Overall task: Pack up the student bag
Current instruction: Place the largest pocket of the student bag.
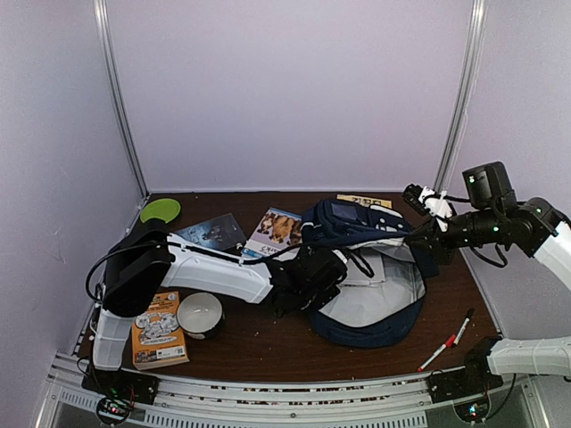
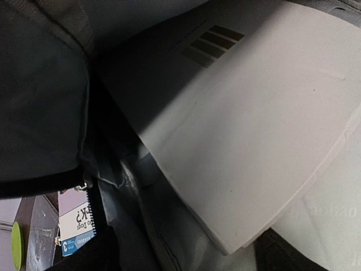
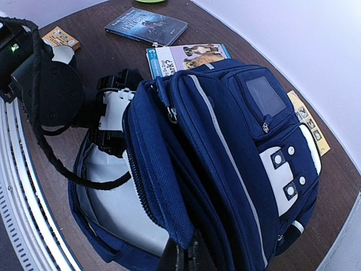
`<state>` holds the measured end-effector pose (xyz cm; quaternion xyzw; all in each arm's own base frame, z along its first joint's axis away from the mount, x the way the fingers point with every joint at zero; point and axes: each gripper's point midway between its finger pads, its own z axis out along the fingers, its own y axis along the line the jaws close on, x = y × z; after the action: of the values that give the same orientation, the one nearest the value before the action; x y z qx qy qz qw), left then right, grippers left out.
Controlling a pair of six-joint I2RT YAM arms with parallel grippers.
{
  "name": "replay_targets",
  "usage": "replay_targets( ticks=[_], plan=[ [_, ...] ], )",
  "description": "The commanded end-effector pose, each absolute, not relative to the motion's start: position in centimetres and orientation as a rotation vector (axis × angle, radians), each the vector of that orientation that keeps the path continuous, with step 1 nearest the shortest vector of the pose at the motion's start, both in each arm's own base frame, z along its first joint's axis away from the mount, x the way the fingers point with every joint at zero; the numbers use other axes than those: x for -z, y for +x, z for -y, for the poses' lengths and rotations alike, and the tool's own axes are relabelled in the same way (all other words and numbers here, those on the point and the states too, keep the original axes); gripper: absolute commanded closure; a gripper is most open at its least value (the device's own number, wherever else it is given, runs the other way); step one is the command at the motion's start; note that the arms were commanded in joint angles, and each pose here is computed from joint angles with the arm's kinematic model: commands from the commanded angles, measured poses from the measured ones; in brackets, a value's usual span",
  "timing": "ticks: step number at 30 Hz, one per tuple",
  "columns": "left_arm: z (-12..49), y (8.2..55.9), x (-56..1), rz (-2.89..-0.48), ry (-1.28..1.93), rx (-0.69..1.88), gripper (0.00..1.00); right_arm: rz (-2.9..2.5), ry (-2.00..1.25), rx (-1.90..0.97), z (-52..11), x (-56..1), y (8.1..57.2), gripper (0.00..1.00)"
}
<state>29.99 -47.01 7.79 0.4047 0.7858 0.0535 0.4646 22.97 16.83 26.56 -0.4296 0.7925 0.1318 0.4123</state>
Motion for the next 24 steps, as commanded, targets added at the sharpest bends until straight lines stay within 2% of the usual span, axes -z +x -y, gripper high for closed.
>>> replay_targets(
  ticks=[1,7,13,20,24],
  plan=[
    [48.2,31.5,-10.6,-1.876,0.927,-0.018,0.14,-1.990,-0.993,-0.277,-15.5,-27.2,23.9,1.00],
    [49.5,27.2,-13.4,-1.798,1.139,0.253,0.13,-2.035,-0.878,-0.178,-13.0,-26.5,26.1,1.00],
    [47.6,22.3,-14.3,-1.727,1.370,0.324,0.12,-2.069,-0.795,-0.138,-11.1,-26.2,27.8,1.00],
    [44.0,19.4,-15.3,-1.763,1.421,0.411,0.11,-2.077,-0.947,-0.051,-10.2,-23.2,26.3,1.00],
    [44.9,19.0,-14.5,-1.815,1.399,0.482,0.14,-2.045,-1.118,-0.244,-12.8,-21.8,23.7,1.00]
  ],
)
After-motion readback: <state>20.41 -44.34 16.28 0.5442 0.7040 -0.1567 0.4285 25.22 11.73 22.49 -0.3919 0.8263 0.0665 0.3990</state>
